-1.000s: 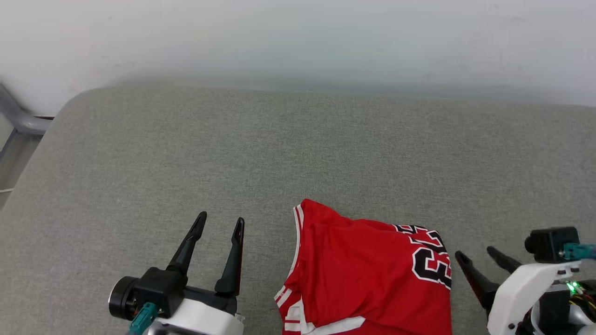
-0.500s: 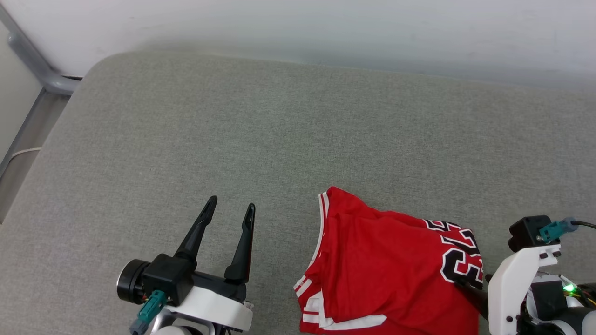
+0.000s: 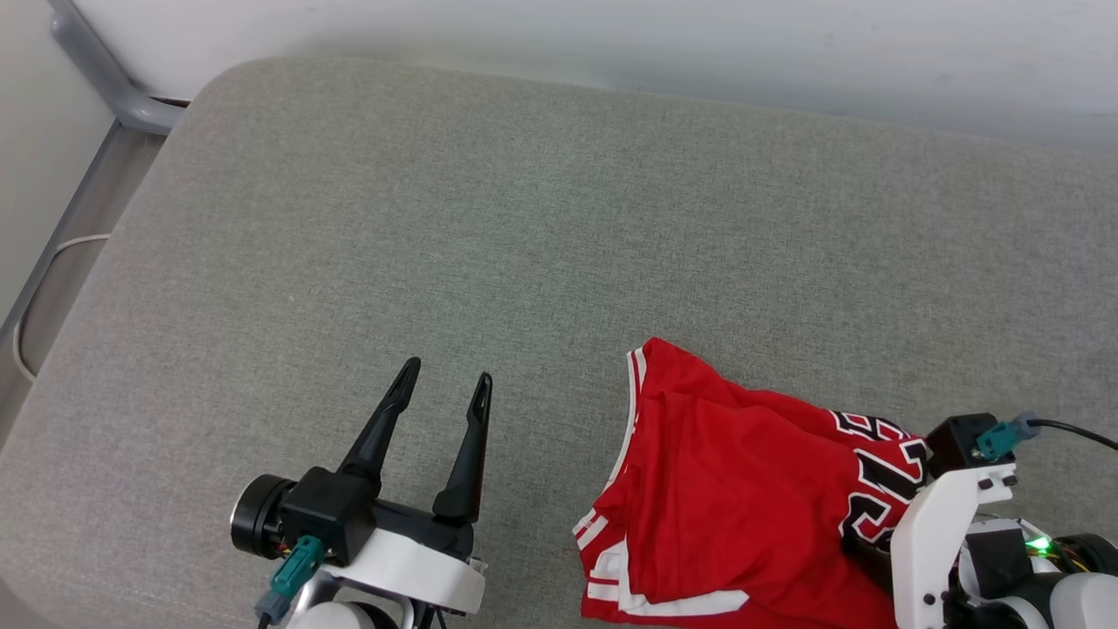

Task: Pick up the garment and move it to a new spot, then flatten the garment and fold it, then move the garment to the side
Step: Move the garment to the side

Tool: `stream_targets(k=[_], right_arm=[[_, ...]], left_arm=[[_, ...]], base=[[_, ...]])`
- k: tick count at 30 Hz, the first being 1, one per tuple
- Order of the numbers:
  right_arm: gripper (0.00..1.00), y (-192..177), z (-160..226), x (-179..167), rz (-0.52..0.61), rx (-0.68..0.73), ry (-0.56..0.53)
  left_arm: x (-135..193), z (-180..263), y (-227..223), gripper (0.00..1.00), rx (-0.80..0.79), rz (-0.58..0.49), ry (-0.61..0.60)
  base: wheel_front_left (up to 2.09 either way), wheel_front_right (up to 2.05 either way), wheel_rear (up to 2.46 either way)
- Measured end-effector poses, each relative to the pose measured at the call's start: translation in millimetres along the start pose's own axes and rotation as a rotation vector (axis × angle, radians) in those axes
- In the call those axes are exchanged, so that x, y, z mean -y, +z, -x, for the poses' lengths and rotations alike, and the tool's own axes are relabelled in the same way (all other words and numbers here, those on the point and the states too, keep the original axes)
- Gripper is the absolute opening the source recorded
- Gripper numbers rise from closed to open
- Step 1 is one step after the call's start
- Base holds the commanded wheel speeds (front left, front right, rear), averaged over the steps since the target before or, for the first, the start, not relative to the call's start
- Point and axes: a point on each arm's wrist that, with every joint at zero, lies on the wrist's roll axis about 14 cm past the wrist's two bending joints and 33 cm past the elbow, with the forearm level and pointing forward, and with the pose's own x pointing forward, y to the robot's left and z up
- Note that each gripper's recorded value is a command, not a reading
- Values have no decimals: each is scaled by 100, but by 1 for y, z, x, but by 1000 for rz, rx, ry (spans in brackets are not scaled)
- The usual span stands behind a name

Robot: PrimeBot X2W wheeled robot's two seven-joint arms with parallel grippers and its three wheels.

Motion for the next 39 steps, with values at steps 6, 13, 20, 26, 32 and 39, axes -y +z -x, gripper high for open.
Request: stream_targets(k=[6,13,20,26,32,39], right_arm=[[0,-1,-4,-3,44,9,5],[0,21,14,18,195,84,-87],[0,36,58,82,394,94,-302],[0,31,99,141,404,61,-458],[0,32,139,205,409,35,-628],[0,32,171,272,405,7,-787]], left_arm=[[2,-1,1,100,5,-3,-8],[15,-8,3,100,15,10,-50],[47,-21,-3,100,12,42,-151],[85,-36,-6,100,13,67,-272],[123,-49,-13,100,11,86,-394],[153,-64,-28,100,1,94,-513]], base=[[0,0,0],[0,0,0],[0,0,0],[0,0,0],[0,0,0],[0,0,0]])
